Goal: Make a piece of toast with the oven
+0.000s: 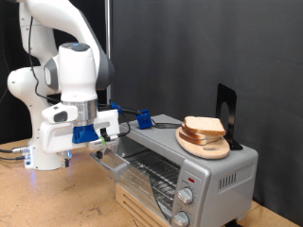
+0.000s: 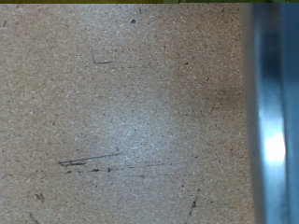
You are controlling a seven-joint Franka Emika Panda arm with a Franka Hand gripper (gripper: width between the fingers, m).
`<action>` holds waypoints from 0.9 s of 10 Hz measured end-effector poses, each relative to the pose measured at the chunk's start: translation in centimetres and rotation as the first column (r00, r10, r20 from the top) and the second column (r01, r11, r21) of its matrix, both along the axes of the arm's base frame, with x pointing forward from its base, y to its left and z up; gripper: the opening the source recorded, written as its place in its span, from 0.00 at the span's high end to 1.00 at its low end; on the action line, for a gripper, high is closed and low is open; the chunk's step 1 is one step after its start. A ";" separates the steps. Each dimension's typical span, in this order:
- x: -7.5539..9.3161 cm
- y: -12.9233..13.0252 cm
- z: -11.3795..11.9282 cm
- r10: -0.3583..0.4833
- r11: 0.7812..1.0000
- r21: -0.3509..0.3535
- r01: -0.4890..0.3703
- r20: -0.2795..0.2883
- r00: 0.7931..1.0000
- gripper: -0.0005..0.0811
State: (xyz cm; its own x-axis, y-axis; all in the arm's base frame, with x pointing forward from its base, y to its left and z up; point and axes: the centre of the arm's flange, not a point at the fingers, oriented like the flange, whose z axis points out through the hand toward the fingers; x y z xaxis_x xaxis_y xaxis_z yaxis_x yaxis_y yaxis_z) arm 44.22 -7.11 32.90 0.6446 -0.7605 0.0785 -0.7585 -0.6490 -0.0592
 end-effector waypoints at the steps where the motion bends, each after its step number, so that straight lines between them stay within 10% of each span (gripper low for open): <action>1: -0.1 -0.5 0.0 -0.001 1.000 -0.015 0.001 -0.004 1.000 0.16; 9: -0.5 -3.0 -3.0 -0.142 0.986 -0.097 0.138 -0.033 0.989 0.16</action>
